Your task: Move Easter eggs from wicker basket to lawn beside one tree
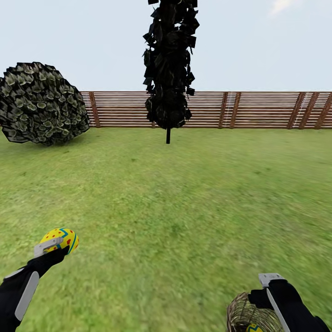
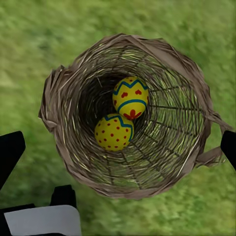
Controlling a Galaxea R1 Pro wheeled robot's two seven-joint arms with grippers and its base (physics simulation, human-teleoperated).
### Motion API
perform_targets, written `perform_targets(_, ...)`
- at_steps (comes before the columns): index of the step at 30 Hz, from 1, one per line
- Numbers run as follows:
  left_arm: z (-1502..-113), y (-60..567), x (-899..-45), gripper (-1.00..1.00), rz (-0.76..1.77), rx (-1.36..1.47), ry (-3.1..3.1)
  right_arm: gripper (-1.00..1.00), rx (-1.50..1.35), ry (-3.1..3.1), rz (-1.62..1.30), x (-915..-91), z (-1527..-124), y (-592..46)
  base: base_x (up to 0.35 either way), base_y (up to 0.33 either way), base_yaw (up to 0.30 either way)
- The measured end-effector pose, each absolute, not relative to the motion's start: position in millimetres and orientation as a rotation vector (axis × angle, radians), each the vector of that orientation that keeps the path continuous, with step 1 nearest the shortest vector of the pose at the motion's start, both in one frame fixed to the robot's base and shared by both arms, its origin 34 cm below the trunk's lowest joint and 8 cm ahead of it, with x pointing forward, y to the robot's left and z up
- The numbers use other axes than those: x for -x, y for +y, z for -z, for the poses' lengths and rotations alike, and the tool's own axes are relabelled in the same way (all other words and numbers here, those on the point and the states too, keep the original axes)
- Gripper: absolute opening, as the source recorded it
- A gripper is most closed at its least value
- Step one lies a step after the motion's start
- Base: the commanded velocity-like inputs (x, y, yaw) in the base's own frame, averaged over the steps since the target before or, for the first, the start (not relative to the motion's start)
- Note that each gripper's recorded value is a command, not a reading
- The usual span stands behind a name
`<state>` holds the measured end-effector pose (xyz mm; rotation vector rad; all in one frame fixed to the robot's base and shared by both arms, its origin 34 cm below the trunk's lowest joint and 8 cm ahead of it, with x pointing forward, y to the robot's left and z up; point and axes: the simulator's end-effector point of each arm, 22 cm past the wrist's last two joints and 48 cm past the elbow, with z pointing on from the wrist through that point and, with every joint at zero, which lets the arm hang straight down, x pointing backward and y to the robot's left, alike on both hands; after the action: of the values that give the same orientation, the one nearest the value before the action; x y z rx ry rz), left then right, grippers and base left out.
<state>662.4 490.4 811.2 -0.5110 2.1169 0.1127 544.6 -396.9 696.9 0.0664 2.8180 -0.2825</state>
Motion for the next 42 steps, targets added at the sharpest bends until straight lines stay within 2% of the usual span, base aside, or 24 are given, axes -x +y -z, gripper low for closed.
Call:
perform_targets(24, -773, 489, -663, -1.0, -0.109, 0.515, 2.117, 1.0, -0.052, 2.824, 0.27, -544, -656, -388, 0.0, 0.0, 0.0)
perform_targets(40, -749, 493, -662, -1.0, -0.109, 0.523, 2.108, 1.0, -0.066, 2.819, 0.279, -543, -630, -397, 0.0, 0.0, 0.0)
perform_targets(42, -744, 491, -662, -1.0, -0.108, 0.523, 2.111, 1.0, -0.155, 2.805, 0.293, -541, -633, -418, 0.0, 0.0, 0.0)
